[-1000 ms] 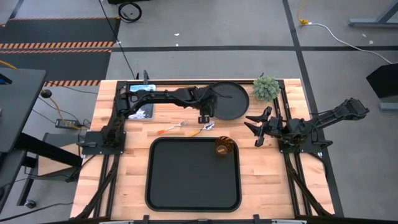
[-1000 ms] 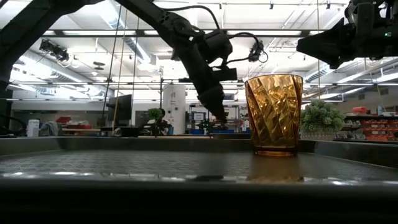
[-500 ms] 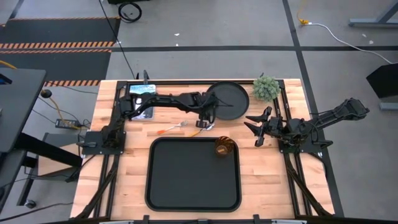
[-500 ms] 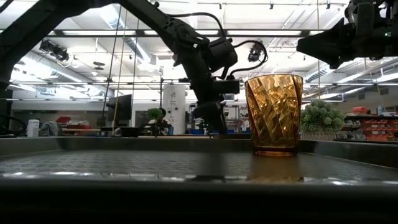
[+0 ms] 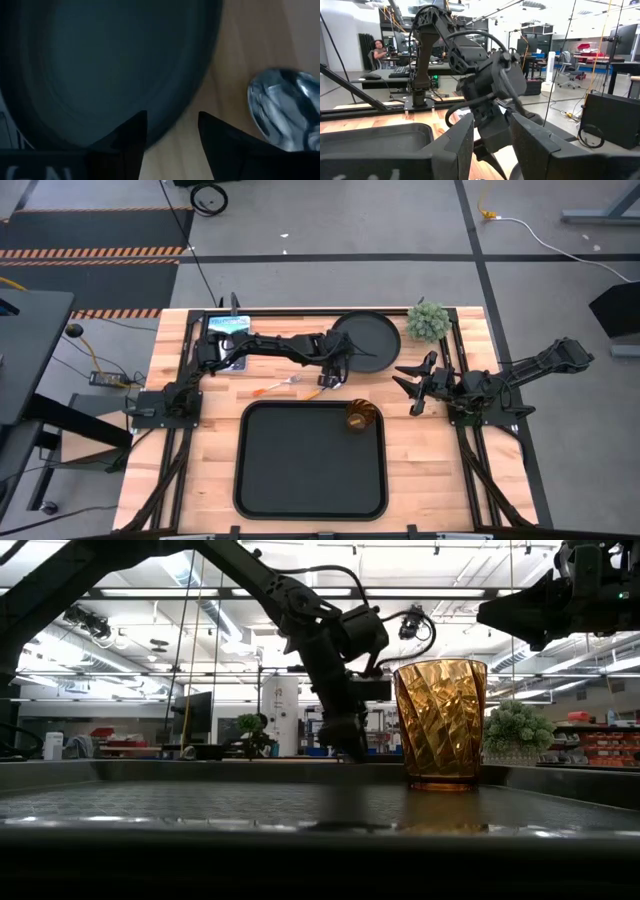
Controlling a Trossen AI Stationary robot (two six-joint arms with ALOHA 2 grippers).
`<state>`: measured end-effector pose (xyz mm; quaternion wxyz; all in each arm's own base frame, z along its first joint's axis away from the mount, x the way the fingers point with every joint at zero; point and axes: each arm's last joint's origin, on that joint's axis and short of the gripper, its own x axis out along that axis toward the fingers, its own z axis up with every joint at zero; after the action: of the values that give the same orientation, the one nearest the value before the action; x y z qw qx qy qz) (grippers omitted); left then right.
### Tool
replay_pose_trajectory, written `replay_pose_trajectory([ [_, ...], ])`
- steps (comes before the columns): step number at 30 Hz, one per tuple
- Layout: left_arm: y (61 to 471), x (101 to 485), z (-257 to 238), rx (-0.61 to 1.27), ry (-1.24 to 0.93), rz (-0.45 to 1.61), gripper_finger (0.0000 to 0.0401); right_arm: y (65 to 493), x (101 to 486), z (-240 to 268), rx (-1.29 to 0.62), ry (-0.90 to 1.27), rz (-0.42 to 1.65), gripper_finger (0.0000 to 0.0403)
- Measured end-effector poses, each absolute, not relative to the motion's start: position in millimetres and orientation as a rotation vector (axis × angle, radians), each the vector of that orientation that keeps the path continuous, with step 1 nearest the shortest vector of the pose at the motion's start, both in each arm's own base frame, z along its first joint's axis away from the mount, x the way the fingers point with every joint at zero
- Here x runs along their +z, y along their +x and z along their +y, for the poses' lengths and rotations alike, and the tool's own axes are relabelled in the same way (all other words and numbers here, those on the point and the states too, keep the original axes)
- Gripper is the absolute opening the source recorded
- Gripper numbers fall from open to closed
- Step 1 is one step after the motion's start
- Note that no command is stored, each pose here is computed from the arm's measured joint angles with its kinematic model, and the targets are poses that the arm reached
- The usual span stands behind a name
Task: Pick and place plate/cup/fork/spoon on tray
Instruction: Put the black plate on the black tray, beneath the orange cup
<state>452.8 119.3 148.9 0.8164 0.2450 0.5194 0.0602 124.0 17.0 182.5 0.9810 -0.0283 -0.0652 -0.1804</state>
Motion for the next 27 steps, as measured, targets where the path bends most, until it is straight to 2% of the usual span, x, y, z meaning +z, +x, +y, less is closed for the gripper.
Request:
replay_pose_trajectory([
  [8,454.5,146.0,120.3,0.145,0.531,1.104,0.0131,124.0,182.5,17.0,-0.363,-0.057,-0.132,0.0137],
  [20,454.5,146.1,121.1,0.134,0.554,1.105,0.0023,124.0,182.5,17.0,-0.363,-0.057,-0.131,0.0137],
  [27,453.2,148.2,120.6,0.125,0.541,1.136,0.0012,124.0,182.5,17.0,-0.363,-0.057,-0.131,0.0137],
])
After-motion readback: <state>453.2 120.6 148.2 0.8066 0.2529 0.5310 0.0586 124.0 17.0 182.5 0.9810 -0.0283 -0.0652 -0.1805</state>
